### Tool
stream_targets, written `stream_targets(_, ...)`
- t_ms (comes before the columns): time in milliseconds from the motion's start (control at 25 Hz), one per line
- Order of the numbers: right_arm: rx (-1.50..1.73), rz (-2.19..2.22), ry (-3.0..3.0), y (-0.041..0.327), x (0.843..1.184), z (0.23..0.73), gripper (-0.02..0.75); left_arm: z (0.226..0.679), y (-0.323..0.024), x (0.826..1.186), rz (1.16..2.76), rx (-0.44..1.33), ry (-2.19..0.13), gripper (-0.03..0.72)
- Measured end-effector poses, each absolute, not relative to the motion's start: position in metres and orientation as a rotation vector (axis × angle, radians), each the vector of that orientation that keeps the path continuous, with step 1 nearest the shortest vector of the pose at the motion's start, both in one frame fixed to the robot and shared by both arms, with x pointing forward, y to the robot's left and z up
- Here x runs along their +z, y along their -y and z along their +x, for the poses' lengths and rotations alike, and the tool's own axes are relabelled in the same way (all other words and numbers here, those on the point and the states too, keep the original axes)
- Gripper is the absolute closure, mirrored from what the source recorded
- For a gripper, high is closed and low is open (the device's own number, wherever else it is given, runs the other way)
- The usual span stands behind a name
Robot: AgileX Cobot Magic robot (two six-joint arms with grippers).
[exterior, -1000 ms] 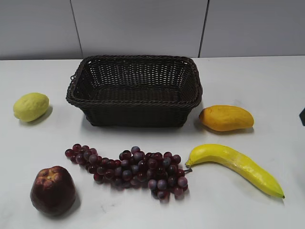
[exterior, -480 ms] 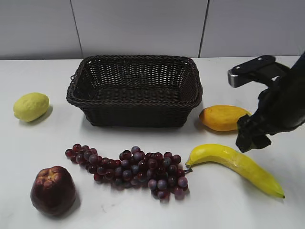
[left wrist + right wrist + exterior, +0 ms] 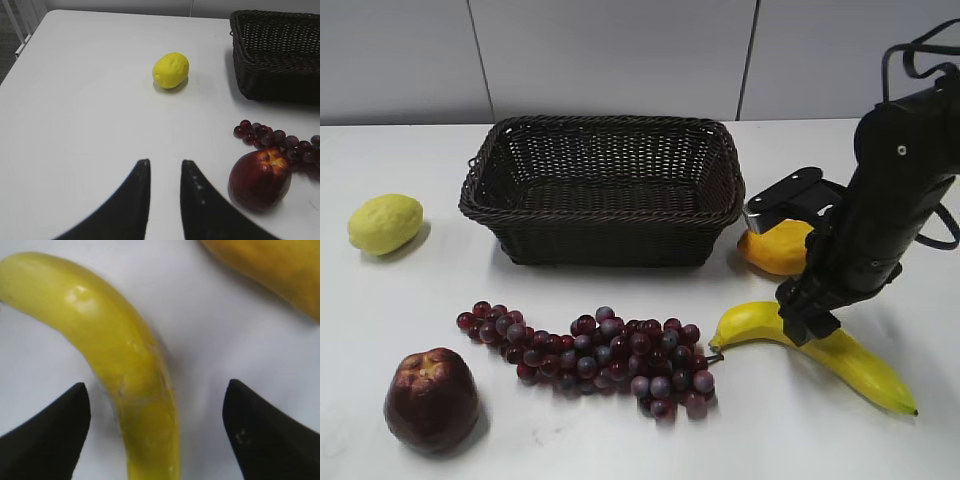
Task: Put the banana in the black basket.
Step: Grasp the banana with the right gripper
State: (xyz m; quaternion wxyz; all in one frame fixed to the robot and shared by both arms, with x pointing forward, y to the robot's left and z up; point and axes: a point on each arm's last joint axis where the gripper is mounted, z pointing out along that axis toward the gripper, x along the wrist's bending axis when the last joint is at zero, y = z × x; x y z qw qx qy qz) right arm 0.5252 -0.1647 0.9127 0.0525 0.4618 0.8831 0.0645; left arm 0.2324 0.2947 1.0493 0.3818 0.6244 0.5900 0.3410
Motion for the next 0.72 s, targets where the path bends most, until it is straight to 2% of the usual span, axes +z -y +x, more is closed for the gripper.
stream_targets(400,0.18,1.415,-2.715,0.16,0.892,0.531,0.157,0.232,-0.295,1.049,1.593,0.87,-1.505,0.486)
stream_targets(600,0.213,1.433,-2.714,0.158,0.893,0.532,0.269,0.232,-0.295,1.049,1.593,0.87,-1.505,0.486)
stream_targets(720,0.219,1.434,-2.713,0.158,0.893,0.532,0.306,0.232,-0.295,1.049,1.593,0.87,-1.505,0.486)
